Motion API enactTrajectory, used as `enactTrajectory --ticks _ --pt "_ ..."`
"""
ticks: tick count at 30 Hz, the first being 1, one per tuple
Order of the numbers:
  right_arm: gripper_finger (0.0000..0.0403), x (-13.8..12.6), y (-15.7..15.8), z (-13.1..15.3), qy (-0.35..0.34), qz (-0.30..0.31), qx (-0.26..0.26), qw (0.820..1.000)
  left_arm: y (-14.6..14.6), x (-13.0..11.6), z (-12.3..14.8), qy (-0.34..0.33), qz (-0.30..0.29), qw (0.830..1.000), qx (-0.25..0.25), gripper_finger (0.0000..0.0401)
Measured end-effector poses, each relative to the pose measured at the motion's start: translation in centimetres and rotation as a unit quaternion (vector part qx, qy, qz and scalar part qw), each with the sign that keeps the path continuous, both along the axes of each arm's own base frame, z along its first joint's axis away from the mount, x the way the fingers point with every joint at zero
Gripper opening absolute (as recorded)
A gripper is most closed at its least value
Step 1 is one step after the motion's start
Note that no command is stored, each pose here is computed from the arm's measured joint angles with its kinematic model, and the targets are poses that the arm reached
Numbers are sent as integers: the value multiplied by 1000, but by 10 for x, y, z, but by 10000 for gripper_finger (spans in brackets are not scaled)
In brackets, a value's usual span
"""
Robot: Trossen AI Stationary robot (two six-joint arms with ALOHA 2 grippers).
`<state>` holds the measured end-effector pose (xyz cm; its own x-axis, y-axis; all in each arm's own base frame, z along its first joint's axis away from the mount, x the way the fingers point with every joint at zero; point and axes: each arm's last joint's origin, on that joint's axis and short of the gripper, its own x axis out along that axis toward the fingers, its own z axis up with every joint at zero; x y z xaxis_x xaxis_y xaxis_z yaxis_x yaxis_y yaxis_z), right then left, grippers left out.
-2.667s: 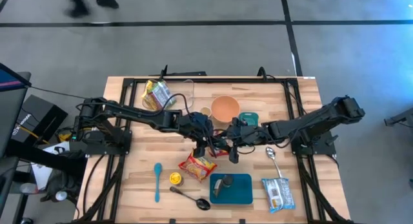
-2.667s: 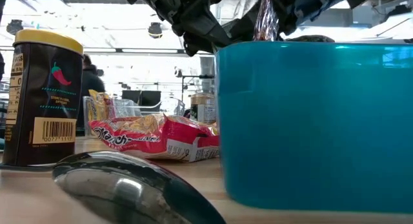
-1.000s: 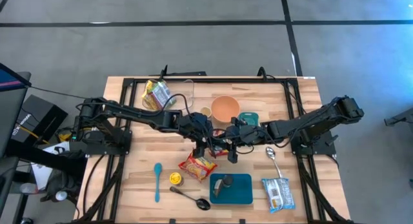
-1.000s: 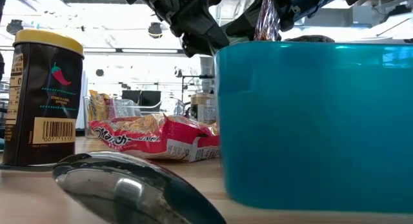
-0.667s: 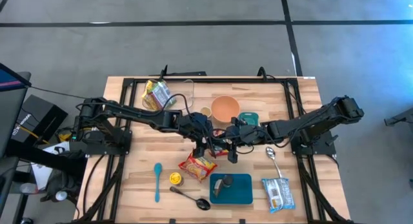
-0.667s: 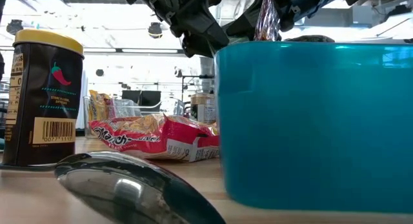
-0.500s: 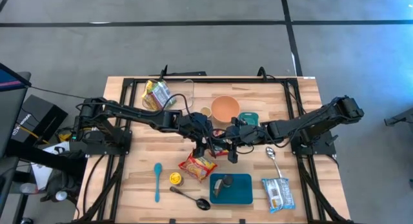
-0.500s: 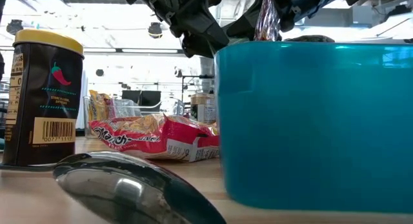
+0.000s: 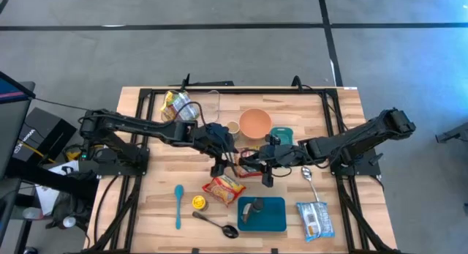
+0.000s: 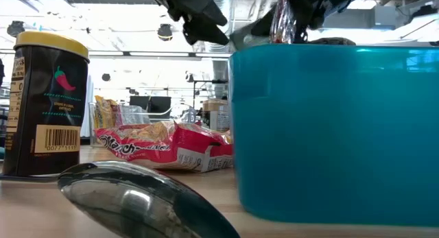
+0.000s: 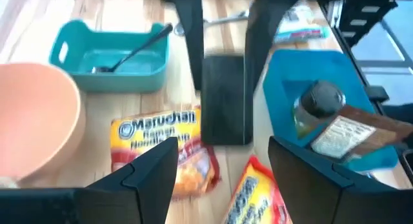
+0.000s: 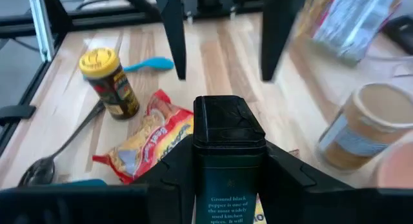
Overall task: Pick & Place Food Item
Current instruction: Put the black seasoning can into the blue bin
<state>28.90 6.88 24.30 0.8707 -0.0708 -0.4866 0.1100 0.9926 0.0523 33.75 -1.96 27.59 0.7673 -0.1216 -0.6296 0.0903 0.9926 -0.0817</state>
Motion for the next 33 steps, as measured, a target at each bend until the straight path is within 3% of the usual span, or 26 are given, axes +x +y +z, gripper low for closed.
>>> enactTrajectory --ticks 11,33 --pt "118 -36 28 23 -15 -17 -33 999 1 -6 13 -28 -1 1000 7 237" --pt "122 -90 105 25 -63 -10 2 998 1 -4 15 -42 0 999 7 237"
